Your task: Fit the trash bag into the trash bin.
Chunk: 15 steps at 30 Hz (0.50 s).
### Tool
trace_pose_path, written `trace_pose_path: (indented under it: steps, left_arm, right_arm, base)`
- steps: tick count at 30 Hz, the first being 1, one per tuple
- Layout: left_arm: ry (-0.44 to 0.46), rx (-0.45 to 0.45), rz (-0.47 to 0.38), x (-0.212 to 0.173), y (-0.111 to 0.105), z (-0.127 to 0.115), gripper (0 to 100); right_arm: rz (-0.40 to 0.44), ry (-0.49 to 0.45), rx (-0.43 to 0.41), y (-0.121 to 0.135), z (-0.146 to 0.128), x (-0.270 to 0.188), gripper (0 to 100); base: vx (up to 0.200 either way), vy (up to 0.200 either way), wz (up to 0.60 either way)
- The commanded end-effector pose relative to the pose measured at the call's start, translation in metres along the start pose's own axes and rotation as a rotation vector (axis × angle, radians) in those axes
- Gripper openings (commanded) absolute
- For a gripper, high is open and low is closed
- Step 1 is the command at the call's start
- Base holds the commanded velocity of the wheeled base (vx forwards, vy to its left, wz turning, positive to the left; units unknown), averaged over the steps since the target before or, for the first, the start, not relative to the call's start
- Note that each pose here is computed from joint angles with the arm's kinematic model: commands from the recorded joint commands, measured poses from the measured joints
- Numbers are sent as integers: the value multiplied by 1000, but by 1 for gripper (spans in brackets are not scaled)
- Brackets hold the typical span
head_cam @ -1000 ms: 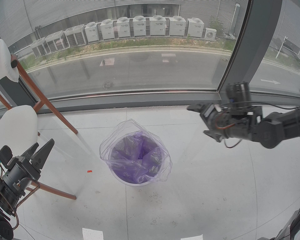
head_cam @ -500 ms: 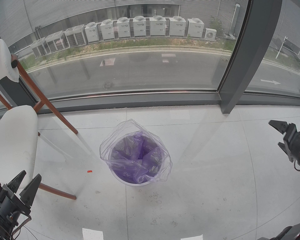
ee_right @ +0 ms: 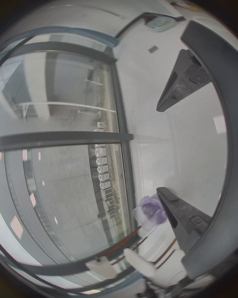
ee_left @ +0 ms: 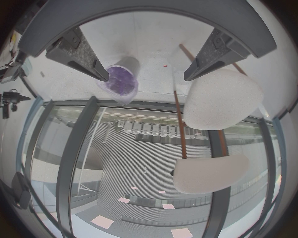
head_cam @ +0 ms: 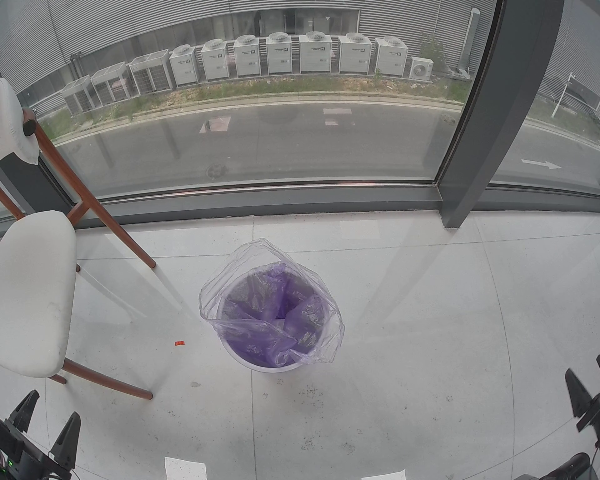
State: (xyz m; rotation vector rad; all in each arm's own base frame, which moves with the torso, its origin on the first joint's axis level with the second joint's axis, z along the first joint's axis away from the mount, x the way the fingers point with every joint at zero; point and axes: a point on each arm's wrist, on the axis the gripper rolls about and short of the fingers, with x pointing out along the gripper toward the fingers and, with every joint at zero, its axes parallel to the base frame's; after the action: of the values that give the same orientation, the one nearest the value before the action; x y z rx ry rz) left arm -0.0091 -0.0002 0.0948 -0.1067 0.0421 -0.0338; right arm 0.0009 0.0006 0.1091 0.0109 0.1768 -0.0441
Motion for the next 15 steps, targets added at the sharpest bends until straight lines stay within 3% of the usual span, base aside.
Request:
trace_pose_path:
  steps: [1, 4, 5, 6, 7, 8, 12, 13, 15]
  left_arm:
    - [-100, 46, 92, -12, 2, -12, 100]
    - [-99, 99, 78, -12, 2, -12, 100]
    - [-92, 151, -45, -12, -1, -12, 100]
    - [-90, 159, -77, -12, -2, -12, 100]
    - [-83, 171, -164, -12, -3, -13, 100]
    - [-80, 172, -184, -12, -4, -14, 100]
    - [-80, 168, -175, -12, -4, -14, 100]
    - [-79, 160, -160, -12, -3, -14, 100]
    - [-87, 149, -74, -12, -2, -13, 100]
  right_arm:
    - [-3, -56, -42, 2, -34, -9, 100]
    - [17, -53, -45, 2, -34, -9, 100]
    - [111, -56, -61, 0, -34, -9, 100]
    - [135, -55, -64, 0, -34, -9, 100]
    - [190, -46, -65, -1, -34, -9, 100]
    - [210, -46, -67, -1, -34, -9, 100]
    - [154, -66, -50, -1, -34, -10, 100]
    - [105, -87, -41, -1, -35, -11, 100]
    - [38, -174, -26, -1, -37, -17, 100]
  base:
    - [0, 0, 0]
    - [0, 0, 0]
    - [0, 0, 0]
    - [0, 0, 0]
    - [0, 0, 0]
    - [0, 0, 0]
    - [0, 0, 0]
    - [0, 0, 0]
    - [0, 0, 0]
